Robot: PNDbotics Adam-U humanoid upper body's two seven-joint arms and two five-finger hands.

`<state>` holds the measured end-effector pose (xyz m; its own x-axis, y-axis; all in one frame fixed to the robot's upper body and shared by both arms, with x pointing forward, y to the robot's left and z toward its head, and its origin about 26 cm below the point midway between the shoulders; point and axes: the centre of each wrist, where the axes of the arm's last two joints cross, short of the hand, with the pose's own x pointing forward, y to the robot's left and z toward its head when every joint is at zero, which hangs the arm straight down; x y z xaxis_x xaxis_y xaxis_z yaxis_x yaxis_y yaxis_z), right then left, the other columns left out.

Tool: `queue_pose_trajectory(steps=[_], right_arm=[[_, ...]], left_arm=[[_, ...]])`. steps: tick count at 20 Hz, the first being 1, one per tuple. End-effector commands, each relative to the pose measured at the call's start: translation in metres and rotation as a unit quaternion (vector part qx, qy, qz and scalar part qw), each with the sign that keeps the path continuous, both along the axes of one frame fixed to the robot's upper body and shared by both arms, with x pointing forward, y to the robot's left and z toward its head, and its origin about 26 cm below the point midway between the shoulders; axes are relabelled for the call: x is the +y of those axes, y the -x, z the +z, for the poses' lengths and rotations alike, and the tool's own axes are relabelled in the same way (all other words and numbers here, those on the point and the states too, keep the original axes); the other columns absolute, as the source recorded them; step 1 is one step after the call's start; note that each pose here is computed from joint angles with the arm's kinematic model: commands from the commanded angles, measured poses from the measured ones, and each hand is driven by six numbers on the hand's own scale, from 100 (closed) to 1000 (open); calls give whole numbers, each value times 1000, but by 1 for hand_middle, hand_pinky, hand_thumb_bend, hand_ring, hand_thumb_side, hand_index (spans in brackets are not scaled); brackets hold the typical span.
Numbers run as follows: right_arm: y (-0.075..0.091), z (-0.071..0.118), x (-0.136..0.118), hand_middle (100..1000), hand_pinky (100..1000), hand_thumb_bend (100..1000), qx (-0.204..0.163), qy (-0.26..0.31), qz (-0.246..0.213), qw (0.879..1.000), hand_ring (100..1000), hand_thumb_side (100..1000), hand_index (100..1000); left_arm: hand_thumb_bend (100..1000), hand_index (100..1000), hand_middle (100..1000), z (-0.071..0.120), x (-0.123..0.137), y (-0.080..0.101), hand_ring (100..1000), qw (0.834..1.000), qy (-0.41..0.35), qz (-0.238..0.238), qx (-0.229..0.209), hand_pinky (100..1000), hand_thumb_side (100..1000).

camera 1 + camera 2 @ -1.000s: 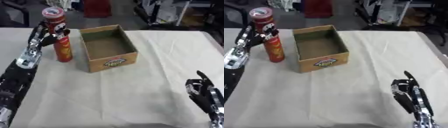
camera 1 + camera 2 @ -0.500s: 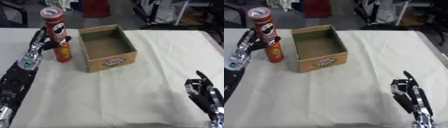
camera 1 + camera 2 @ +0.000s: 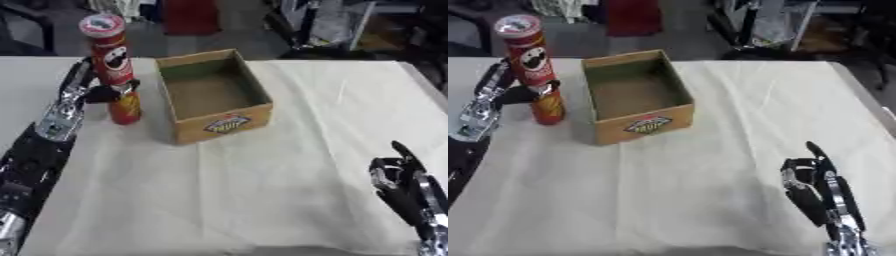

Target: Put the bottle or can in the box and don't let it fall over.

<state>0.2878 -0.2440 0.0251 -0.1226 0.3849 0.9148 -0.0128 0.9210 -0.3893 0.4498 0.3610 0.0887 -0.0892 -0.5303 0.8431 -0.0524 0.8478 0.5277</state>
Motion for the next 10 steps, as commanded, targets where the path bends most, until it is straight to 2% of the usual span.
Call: queue_pose_trajectory(steps=[1,3,6,10], right_arm=[[-3,7,0,666,745,100,-12,-1,4,1000,665,501,1000],[-3,7,1,666,745,100,-12,-1,5,1000,665,500,1000],[-4,7,1,666,744,100,-13,-2,4,1000,664,500,1000],[-3,7,1,666,744,100,-12,-1,5,1000,665,500,1000]], left_arm=[[340,630,458,18,1,-5,837,1000,-6,-1,-16,917,100],[309,580,413,19,-1,-5,814,1000,-1,1,-21,912,100],[293,555,393,26,-4,-6,808,999,7,0,-36,911,100],[272,531,370,50,-15,-11,799,996,29,-18,-80,908,100]])
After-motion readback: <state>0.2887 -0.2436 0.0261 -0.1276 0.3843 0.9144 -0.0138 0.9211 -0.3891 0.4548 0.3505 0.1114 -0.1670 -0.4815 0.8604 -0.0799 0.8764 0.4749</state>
